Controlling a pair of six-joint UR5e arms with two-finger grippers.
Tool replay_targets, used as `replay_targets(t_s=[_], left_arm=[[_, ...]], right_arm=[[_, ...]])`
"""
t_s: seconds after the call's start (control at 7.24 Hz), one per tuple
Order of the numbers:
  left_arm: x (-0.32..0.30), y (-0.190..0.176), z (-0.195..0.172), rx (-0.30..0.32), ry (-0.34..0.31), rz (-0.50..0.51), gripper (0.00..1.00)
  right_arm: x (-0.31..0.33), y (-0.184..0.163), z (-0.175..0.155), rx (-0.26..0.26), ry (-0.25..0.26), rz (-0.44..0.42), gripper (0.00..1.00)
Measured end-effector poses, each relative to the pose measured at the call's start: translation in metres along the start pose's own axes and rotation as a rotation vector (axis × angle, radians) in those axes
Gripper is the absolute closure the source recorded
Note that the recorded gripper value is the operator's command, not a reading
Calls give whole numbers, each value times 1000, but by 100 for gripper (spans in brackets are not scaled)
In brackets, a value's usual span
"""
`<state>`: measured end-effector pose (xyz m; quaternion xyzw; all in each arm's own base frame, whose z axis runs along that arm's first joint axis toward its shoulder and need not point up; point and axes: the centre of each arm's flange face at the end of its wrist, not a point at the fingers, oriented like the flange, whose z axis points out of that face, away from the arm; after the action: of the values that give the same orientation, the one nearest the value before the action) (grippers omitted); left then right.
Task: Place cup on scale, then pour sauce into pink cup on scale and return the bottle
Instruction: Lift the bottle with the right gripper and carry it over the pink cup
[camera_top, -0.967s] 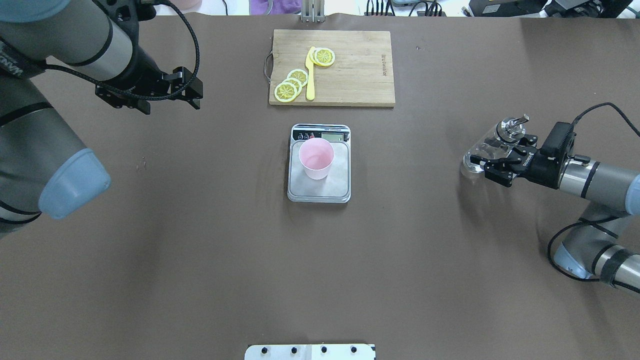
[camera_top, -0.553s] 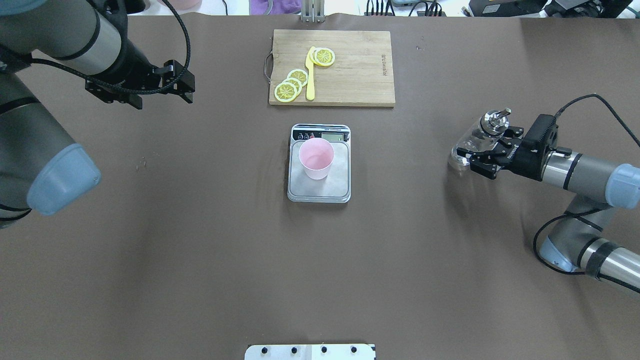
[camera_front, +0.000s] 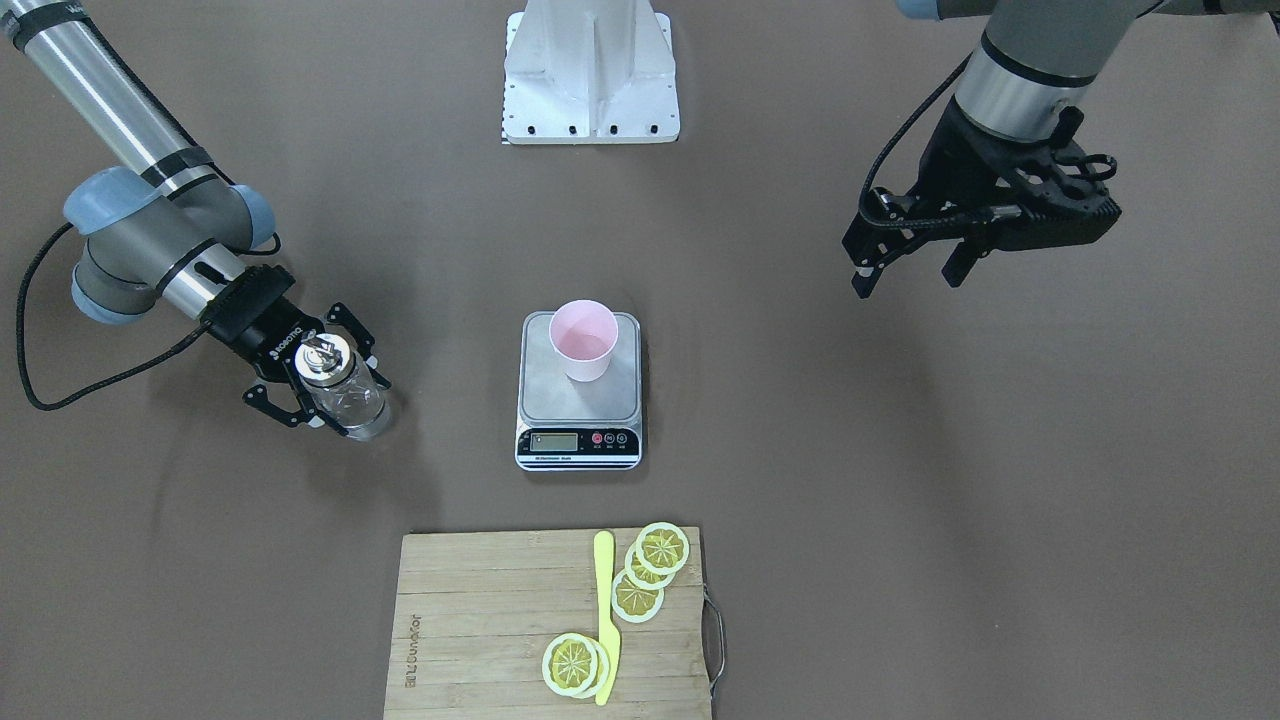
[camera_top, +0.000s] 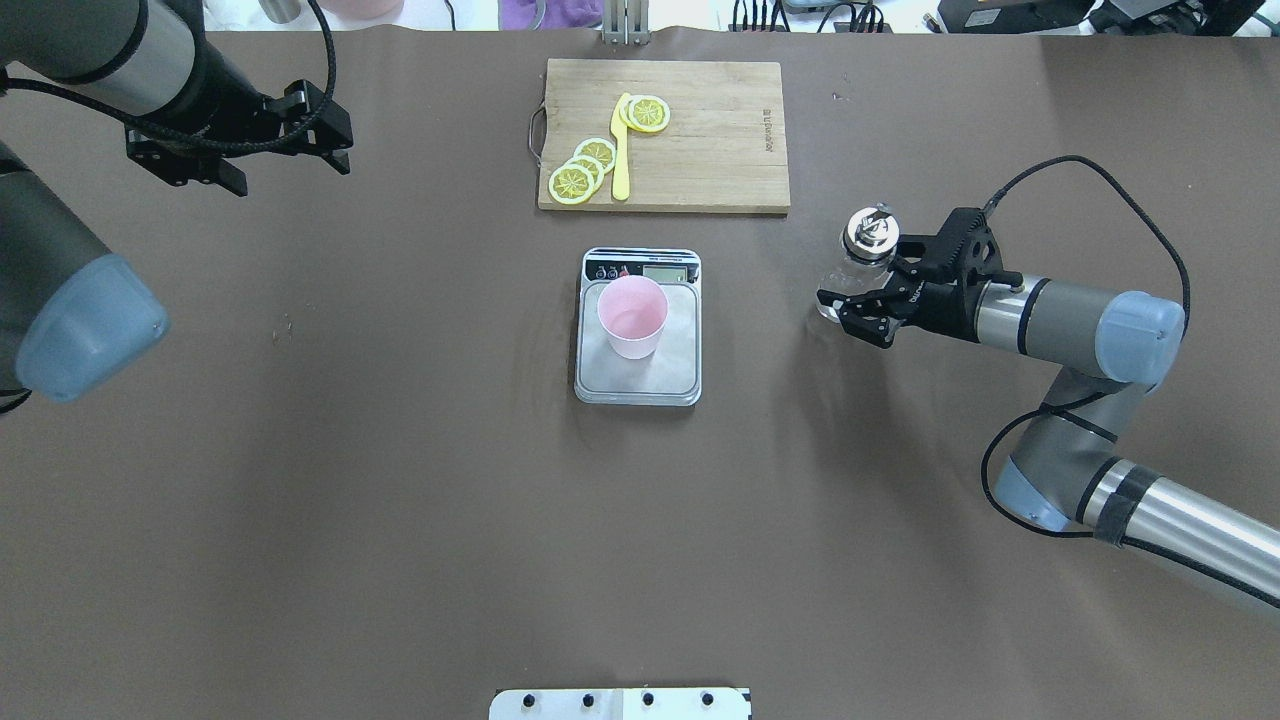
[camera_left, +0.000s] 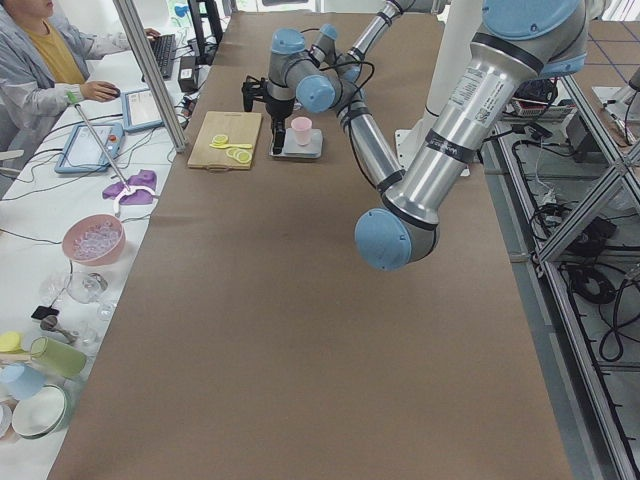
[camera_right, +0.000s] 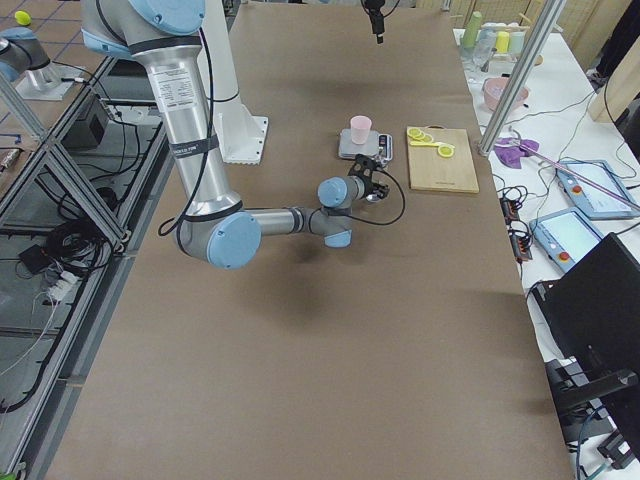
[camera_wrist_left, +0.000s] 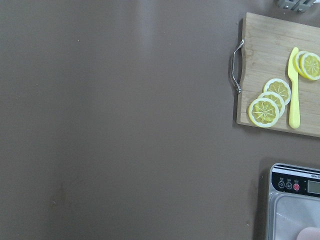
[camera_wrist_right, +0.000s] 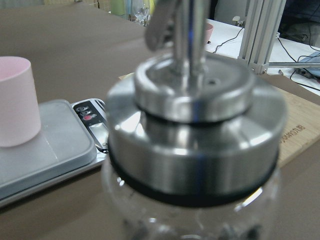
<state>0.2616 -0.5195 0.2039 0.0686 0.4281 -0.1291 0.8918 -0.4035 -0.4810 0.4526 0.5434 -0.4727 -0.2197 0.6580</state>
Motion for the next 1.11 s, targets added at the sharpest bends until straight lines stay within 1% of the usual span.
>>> replay_targets(t_s=[0.28,0.41,0.69,0.83,1.11], left_arm=[[-12,-6,0,1,-16,2,3],[-20,-8,3,-1,-27,31,3],[-44,-18,8,-11,-54,113,3],[-60,-23,12,-27,-61,144,3],[-93,-30,14,-48,-75,177,3]], right_arm=[[-22,-47,4,-92,25,-56,100],[-31,-62,4,-151,40,-91,100],[-55,-90,4,-291,65,-175,100],[-67,-103,2,-349,68,-202,100],[-83,-118,0,-438,77,-254,100]])
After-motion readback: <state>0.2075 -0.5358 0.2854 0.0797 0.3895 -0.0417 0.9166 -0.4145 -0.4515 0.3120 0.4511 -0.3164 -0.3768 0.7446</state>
